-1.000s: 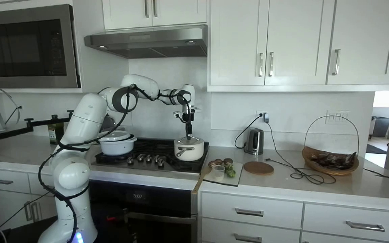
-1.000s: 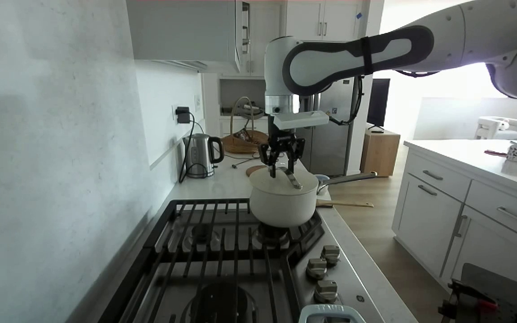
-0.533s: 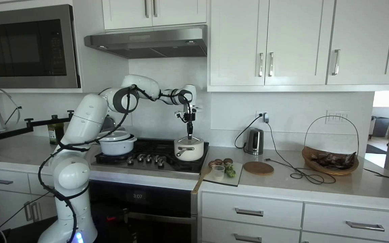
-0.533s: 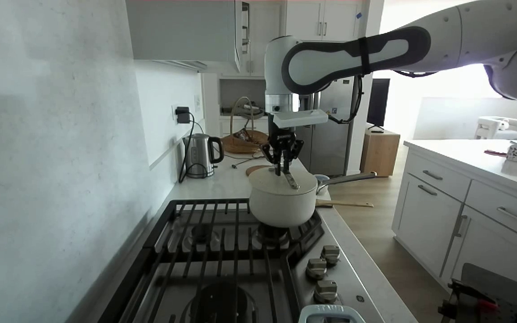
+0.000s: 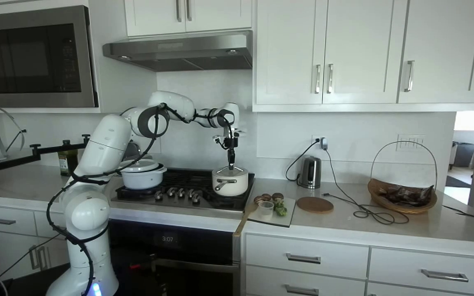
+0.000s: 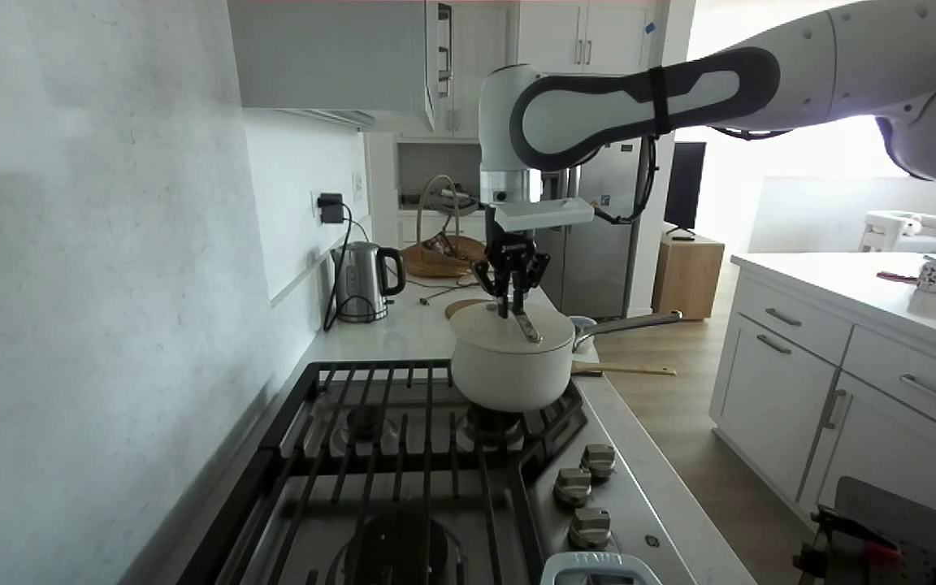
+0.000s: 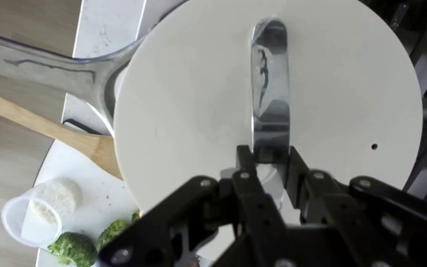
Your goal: Remove the lid from the pot
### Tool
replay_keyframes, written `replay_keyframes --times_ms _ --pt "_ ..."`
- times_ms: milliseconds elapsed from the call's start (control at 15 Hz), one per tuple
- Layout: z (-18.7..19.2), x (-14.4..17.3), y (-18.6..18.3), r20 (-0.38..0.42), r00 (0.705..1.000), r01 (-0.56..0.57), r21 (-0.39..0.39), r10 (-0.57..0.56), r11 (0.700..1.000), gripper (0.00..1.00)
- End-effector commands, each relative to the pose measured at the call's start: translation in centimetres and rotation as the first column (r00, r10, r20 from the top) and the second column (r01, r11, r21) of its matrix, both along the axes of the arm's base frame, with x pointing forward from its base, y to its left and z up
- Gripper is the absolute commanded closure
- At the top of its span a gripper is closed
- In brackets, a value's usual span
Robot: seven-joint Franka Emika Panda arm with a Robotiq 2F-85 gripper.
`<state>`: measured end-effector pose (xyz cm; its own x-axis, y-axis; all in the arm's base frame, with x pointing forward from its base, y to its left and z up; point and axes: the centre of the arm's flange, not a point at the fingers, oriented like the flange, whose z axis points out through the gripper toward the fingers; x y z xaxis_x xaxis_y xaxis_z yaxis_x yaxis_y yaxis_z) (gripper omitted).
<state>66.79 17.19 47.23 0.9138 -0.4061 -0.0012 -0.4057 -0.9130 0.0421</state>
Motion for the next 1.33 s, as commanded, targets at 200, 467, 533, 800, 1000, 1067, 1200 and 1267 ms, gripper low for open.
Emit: replay_keyframes --times_ms 200,467,533,800,1000,1067,1200,1267 --pt "4.2 0.3 2.6 0.046 0.999 0.004 0.03 -0.006 1.0 0.94" --pt "5.7 0.2 4.5 0.069 0.998 -0.008 0.035 0.006 0.999 0.94" --pt "6.0 0.1 5.0 0.074 0.997 -0.015 0.035 0.012 0.999 0.94" --pt "6.8 0.0 7.1 0.084 0.996 -0.047 0.035 0.044 0.998 0.94" --pt "7.1 -0.5 9.2 0.073 0.994 -0.088 0.031 0.086 0.996 0.94" --pt "7.2 -0.8 10.0 0.066 0.992 -0.109 0.028 0.107 0.994 0.94" --pt "7.3 -1.4 11.6 0.049 0.988 -0.148 0.026 0.146 0.989 0.94" --pt "7.3 -1.7 12.4 0.039 0.986 -0.164 0.027 0.163 0.986 0.94"
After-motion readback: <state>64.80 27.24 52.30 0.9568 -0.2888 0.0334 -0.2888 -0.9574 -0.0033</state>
